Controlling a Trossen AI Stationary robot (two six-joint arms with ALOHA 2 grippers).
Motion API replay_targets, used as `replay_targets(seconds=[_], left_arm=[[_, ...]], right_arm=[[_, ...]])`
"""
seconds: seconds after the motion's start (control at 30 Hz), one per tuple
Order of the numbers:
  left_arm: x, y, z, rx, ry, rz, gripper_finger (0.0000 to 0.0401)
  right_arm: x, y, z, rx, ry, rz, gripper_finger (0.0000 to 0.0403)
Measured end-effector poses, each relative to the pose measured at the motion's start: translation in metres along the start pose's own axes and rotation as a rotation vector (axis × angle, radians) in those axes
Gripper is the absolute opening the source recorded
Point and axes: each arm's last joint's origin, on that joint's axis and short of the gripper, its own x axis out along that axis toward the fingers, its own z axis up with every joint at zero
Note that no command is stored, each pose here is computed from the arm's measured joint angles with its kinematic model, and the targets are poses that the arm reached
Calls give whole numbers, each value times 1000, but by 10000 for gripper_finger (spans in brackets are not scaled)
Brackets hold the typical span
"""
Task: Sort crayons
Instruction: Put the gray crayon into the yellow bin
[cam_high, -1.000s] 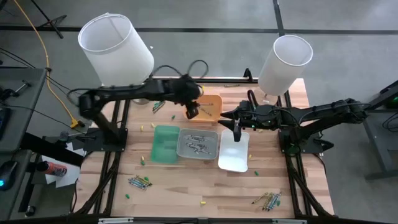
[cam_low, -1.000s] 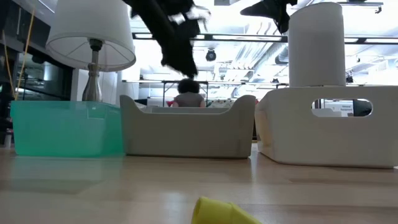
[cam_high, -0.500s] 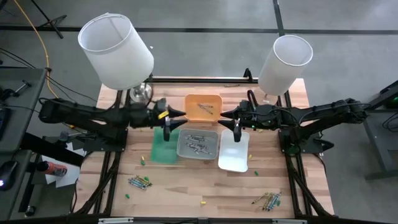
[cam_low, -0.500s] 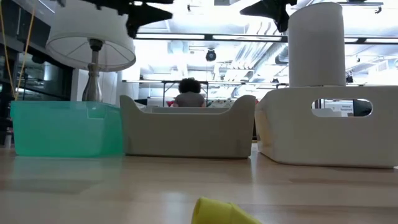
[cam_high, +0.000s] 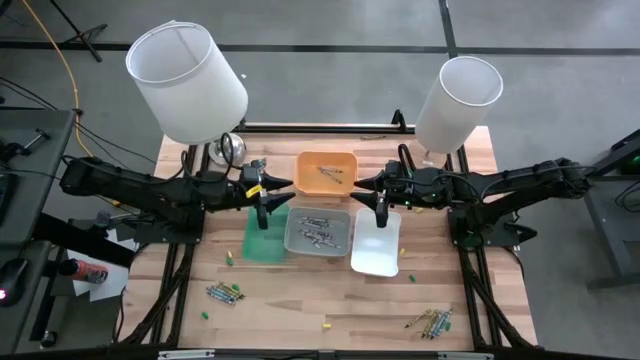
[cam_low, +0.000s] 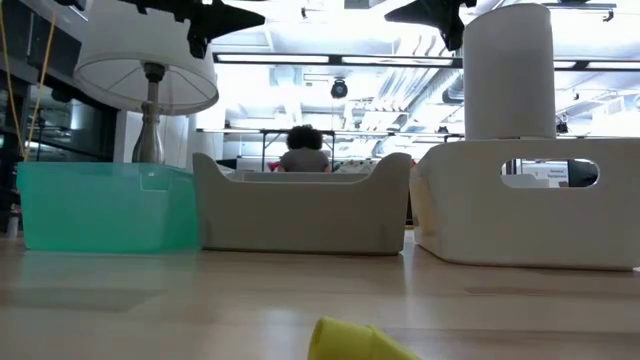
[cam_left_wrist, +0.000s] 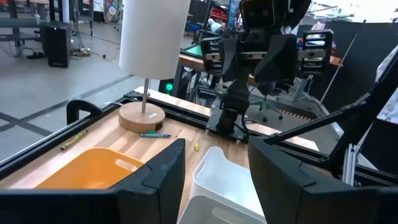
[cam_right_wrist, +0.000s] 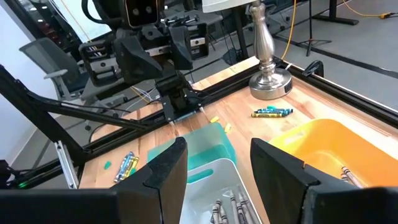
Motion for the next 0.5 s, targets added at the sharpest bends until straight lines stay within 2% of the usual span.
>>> replay_targets(seconds=[0.4,0.5], left_arm=[[0,0,0,1,3,0,161],[0,0,-1,3,6,1,161]], right_arm=[[0,0,0,1,-1,1,170],[0,1,1,82,-1,27,170]])
